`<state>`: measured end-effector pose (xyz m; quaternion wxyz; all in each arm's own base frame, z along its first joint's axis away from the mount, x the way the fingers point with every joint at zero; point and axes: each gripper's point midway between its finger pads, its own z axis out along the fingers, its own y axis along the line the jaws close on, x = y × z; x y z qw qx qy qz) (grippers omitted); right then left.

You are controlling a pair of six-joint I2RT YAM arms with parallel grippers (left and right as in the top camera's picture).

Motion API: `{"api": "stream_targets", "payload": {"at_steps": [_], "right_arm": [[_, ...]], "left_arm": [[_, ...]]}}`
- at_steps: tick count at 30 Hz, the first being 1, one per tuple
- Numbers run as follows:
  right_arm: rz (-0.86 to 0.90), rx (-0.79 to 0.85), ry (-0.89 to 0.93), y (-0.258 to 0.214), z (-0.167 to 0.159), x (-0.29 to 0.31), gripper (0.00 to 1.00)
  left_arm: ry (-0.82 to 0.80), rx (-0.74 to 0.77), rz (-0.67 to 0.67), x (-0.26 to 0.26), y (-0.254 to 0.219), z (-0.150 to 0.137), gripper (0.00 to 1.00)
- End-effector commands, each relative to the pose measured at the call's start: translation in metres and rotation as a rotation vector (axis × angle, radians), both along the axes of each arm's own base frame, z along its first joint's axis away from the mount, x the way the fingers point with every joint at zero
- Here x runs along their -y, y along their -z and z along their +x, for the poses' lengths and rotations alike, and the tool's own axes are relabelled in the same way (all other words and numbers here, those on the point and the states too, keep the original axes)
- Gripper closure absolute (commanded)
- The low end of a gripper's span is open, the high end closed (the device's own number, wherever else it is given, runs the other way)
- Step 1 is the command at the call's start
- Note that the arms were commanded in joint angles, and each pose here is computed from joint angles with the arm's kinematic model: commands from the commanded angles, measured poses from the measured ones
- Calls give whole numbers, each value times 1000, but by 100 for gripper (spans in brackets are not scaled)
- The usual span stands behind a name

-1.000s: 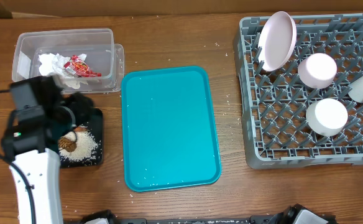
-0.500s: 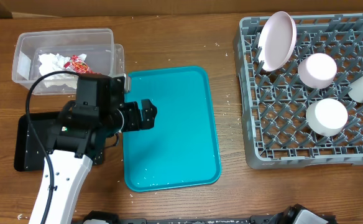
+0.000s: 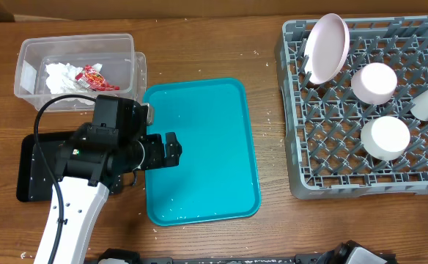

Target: Sort waste into correct bins and load items into the dishwasher

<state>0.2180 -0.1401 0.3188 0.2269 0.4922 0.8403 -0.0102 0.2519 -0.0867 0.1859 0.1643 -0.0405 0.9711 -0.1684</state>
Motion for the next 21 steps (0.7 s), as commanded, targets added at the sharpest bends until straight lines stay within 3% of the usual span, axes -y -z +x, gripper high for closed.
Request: {"api": "stream_targets", "payload": {"at_steps": [1,4,13,21], "right_arm": [[-8,27,9,-7,1,1,0],[-8,27,9,-7,1,1,0],[-8,27,9,-7,1,1,0],[-8,27,9,-7,1,1,0]], "left_arm": [[62,14,50,-3,4,1,0],[132,50,72,-1,7,8,0],[375,372,175,2,23,25,0],[352,655,240,-12,47,11,0]]}}
